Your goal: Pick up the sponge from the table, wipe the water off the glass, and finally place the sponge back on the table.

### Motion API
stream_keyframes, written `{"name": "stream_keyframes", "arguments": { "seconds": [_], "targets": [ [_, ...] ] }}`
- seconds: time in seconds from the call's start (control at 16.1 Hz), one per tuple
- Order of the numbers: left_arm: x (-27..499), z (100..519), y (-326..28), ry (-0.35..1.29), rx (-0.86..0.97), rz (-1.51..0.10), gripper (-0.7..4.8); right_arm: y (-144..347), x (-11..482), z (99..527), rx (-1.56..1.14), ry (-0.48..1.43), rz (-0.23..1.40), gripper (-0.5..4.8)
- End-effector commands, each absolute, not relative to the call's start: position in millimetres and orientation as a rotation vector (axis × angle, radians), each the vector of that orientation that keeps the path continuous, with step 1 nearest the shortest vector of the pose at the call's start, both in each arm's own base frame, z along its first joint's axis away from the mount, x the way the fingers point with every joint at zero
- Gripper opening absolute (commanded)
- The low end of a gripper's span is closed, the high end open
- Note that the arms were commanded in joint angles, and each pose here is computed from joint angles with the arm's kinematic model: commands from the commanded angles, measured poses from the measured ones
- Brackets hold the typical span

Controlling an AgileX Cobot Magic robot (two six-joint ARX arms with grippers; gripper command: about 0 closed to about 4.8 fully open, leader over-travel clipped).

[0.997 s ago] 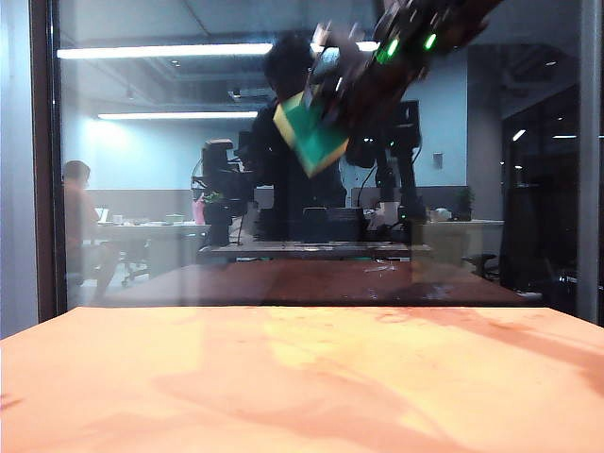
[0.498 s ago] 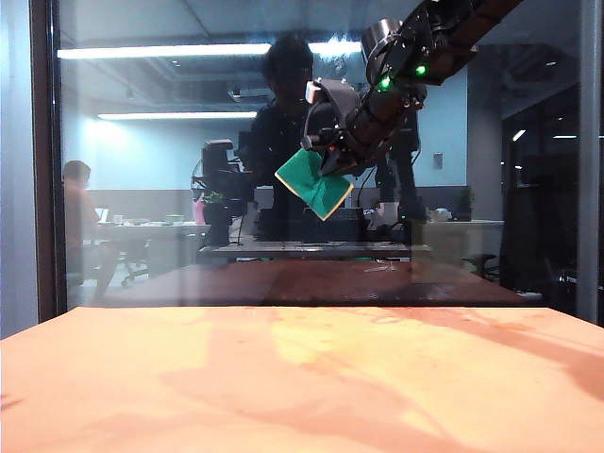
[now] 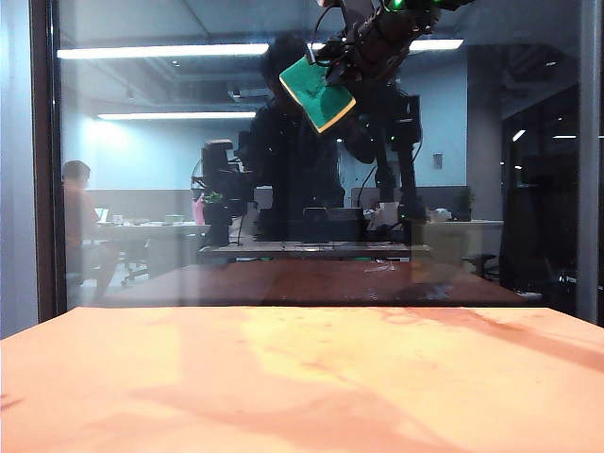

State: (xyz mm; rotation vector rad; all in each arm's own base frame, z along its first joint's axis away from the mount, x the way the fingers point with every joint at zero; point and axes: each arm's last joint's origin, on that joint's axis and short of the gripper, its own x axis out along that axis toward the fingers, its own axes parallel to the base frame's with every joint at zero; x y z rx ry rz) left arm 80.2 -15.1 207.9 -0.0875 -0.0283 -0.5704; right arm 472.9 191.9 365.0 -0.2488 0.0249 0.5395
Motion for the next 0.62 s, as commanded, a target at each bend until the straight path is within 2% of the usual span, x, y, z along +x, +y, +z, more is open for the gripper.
{"name": "stream_keyframes", "arguments": {
  "seconds": [0.06, 0.25, 0.62],
  "targets": [
    [79.6, 210.6, -15.3, -0.045, -0.079, -0.576, 0.84, 201.4, 469.7, 365.7, -0.247, 0.016, 0.561, -0.09],
    [79.6, 210.6, -15.3, -0.045, -0.079, -0.576, 0.84, 214.4, 471.1, 354.4, -0.250, 0.026, 0.585, -0.09],
    [79.6, 210.6, -15.3, -0.045, -0.080, -0.576, 0.84, 226.2, 496.4, 280.7, -0.274, 0.213, 0.595, -0.09]
  ]
}}
